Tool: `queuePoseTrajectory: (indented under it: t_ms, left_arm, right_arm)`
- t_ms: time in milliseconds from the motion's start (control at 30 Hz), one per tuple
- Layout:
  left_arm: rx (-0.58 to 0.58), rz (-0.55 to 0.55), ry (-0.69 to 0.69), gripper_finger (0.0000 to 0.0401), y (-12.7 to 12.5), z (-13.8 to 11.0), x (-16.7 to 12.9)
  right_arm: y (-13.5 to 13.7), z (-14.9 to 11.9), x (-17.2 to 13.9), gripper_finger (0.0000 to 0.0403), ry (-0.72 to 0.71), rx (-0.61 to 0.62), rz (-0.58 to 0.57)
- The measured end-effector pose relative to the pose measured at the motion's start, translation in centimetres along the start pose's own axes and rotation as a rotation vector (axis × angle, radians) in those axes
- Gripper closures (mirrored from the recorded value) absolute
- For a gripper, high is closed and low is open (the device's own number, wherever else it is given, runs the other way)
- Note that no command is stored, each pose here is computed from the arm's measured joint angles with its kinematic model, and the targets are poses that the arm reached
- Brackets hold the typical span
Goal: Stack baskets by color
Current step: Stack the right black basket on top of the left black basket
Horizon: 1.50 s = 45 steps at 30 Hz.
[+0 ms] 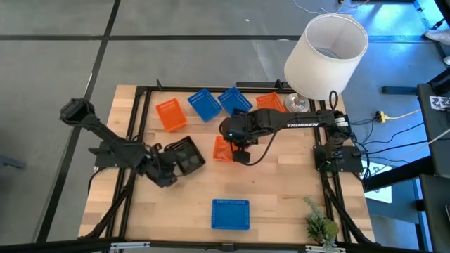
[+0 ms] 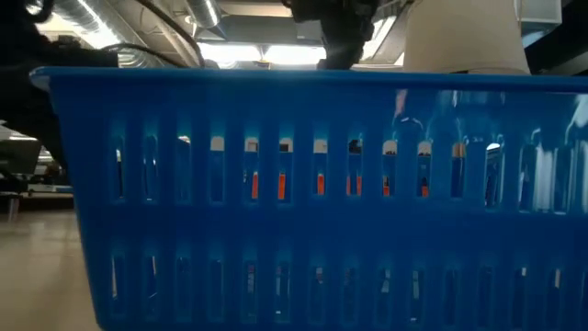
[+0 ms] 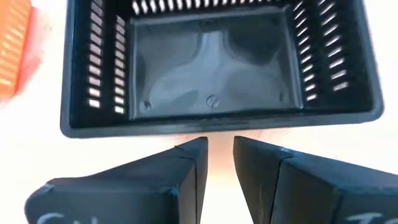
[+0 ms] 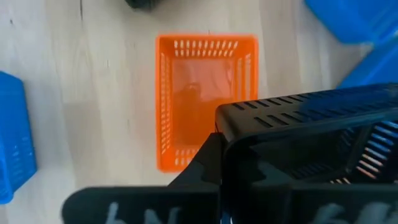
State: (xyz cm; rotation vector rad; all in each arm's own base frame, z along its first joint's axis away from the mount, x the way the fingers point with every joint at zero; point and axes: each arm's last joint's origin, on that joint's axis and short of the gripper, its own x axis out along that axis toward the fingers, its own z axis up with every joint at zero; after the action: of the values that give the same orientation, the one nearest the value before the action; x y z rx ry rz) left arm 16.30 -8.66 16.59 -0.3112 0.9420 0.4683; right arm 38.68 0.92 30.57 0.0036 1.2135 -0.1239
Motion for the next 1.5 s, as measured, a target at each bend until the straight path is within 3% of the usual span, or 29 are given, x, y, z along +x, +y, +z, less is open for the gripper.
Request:
queuePoseTrajectory:
  t_ms: [167, 300, 433, 633, 933, 1100, 1267, 1500]
  left_arm:
    - [-0.032, -0.074, 0.037, 0.0332, 0.1, 0.2, -0.9]
    - [-0.049, -0.150, 0.019, 0.0332, -0.3, 1.0, -3.2]
    - [-0.069, -0.154, 0.031, 0.0332, 0.0, 1.8, -6.2]
    - [-0.101, -0.133, 0.039, 0.0332, 0.7, 3.2, -10.7]
    - [-0.115, -0.066, 0.025, 0.0332, 2.8, 4.9, -16.3]
    - [-0.111, -0.028, 0.037, 0.0332, 3.6, 5.2, -17.3]
    - [-0.108, -0.024, 0.038, 0.0332, 3.6, 5.2, -17.4]
    - [-0.106, -0.023, 0.038, 0.0332, 3.7, 5.2, -17.4]
  right_arm:
    - [0.1, 0.6, 0.0, 0.0403, -0.067, -0.170, 0.010]
    - [0.3, 1.3, -0.1, 0.0403, -0.139, -0.314, 0.043]
    - [0.5, 2.5, -0.3, 0.0403, -0.272, -0.408, 0.066]
    - [0.5, 4.2, -0.3, 0.0403, -0.454, -0.430, 0.197]
    - [1.2, 6.1, 2.6, 0.0403, -0.568, -0.431, 0.291]
    - [1.7, 7.0, 4.4, 0.0403, -0.619, -0.388, 0.316]
    - [2.7, 7.4, 7.1, 0.0403, -0.610, -0.351, 0.437]
    - [3.5, 6.9, 9.5, 0.0403, -0.515, -0.340, 0.418]
